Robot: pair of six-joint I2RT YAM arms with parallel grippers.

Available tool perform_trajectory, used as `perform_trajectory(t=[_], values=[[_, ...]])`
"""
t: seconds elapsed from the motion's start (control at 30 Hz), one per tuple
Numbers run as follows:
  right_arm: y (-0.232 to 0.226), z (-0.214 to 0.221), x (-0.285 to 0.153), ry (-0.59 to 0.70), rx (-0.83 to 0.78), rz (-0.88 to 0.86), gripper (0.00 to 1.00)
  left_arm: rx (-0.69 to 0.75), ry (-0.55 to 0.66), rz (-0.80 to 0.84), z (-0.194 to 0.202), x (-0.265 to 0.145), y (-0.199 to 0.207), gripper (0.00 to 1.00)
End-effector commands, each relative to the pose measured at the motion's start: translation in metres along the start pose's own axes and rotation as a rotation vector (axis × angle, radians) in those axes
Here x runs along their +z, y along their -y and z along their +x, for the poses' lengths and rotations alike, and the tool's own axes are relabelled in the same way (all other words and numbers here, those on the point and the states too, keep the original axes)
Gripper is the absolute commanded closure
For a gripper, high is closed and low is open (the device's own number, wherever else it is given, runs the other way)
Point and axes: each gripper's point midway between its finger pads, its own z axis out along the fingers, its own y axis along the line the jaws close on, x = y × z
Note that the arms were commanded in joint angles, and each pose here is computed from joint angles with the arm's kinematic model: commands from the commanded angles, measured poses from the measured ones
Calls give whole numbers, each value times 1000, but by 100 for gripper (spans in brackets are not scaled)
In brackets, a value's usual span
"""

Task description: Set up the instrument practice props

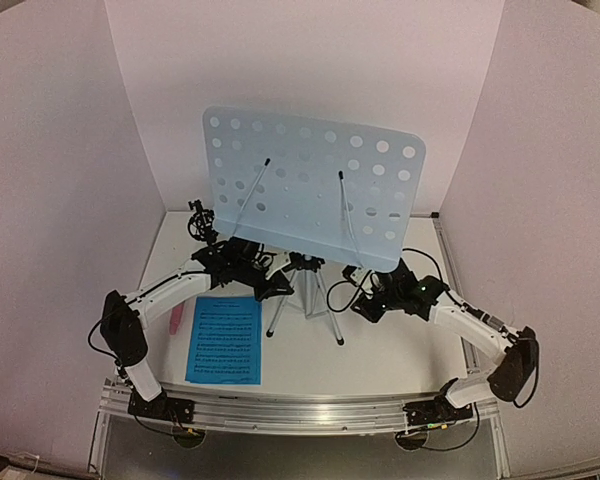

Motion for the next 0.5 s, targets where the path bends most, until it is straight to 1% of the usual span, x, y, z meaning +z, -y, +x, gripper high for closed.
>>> perform_trajectory(t=[0.0, 0.23, 0.33, 0.47], values=[[-11, -11, -2, 72, 34, -53, 49, -52, -140, -69, 37, -5, -13, 100], [-30, -54, 8, 246, 65, -102, 39, 1, -126, -86, 29, -3, -13, 100], [-40, -65, 16, 285, 70, -127, 39, 2, -125, -85, 28, -2, -13, 100], [-44, -71, 35, 291, 87, -127, 39, 3, -129, -84, 29, -1, -13, 100]])
